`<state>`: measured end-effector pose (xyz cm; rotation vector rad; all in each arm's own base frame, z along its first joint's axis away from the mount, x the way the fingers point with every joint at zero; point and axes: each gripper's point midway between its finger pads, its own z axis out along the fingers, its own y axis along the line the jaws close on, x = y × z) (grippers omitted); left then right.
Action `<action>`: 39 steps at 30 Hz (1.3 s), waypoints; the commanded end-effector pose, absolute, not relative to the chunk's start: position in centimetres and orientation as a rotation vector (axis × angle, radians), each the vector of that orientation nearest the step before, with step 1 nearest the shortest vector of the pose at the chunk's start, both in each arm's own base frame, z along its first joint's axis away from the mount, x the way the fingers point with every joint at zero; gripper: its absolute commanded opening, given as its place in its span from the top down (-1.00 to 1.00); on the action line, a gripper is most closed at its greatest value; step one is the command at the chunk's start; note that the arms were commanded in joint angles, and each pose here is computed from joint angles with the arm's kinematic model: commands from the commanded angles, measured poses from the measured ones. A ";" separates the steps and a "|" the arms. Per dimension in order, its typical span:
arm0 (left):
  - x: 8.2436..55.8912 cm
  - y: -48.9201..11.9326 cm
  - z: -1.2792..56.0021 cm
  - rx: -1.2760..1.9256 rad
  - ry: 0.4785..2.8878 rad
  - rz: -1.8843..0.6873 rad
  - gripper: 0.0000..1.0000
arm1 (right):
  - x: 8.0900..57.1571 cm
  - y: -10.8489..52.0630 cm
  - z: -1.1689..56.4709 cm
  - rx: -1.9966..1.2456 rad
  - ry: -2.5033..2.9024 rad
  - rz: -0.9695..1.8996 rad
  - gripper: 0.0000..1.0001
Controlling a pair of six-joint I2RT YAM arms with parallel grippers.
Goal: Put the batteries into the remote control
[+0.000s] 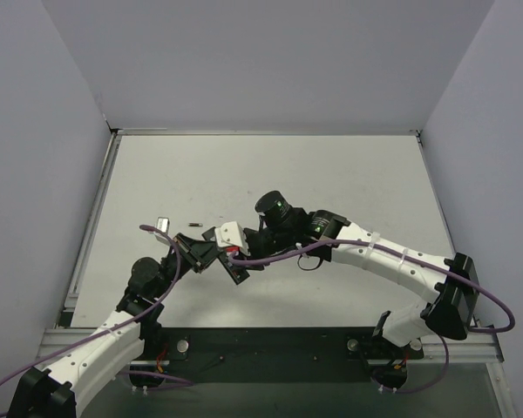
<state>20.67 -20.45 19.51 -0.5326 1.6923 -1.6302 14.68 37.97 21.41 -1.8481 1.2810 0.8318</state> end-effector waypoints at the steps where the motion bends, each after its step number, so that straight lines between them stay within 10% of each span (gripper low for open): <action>1: 20.2 -20.8 24.2 -0.411 1.565 -1.696 1.00 | 14.6 39.0 23.3 -1.849 1.198 0.876 0.45; 39: 20.0 -19.6 28.0 -0.451 1.369 -1.804 1.00 | 13.9 38.4 18.3 -1.940 1.325 0.925 0.81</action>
